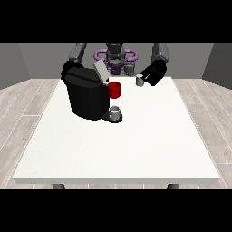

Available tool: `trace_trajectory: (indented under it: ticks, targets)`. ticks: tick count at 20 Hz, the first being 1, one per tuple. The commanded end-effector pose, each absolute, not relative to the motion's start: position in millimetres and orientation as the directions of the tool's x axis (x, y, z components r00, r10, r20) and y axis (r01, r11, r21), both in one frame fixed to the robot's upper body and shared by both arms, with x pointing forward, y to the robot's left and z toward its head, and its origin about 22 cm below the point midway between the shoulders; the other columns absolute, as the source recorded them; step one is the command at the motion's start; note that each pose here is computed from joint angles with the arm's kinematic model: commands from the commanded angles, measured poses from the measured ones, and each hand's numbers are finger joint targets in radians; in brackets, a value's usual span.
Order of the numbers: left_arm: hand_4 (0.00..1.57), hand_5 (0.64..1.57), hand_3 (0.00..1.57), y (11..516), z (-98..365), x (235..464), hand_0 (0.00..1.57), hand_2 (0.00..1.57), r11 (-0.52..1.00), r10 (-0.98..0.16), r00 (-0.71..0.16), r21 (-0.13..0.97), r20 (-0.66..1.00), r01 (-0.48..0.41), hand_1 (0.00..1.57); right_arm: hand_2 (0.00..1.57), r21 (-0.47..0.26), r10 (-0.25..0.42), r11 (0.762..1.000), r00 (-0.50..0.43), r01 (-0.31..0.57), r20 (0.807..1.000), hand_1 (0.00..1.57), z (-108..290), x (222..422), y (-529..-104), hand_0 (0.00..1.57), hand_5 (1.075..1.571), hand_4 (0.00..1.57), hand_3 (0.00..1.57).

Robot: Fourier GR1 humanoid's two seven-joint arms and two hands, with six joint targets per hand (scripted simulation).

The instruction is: Insert the coffee pod into the coffee machine and close the lid

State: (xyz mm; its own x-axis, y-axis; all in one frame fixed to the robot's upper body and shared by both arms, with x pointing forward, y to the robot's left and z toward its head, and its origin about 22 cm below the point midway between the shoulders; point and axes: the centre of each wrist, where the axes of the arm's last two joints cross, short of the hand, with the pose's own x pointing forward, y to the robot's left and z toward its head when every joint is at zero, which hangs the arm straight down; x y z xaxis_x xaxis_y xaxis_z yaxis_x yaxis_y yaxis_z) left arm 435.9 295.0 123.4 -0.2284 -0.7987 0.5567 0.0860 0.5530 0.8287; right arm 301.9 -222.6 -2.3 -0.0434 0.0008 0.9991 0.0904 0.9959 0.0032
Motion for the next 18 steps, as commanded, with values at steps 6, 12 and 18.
trace_trajectory:
  ticks: [6, 12, 18]
  targets:
    - [0.52, 1.571, 1.23, 280, 171, 450, 1.07, 1.22, 0.549, -0.815, -0.209, 0.835, 0.541, 0.023, 1.07, 0.00, -0.003, 0.005, 0.999, -0.043, 0.050, 0.999, 0.00, 18, 306, -200, 0.00, 1.571, 0.49, 0.00]
    - [0.48, 1.571, 1.20, 294, 201, 453, 1.24, 1.26, 0.581, -0.802, -0.199, 0.813, 0.564, -0.037, 1.24, 0.00, 0.003, 0.002, 0.999, -0.099, 0.053, 0.995, 0.00, 34, 311, -212, 0.00, 1.571, 0.51, 0.00]
    - [0.52, 1.571, 1.27, 264, 229, 459, 1.28, 1.33, 0.577, -0.794, -0.264, 0.816, 0.547, -0.045, 1.28, 0.00, -0.031, 0.036, 0.999, -0.139, 0.041, 0.990, 0.00, 29, 314, -207, 0.00, 1.571, 0.52, 0.00]
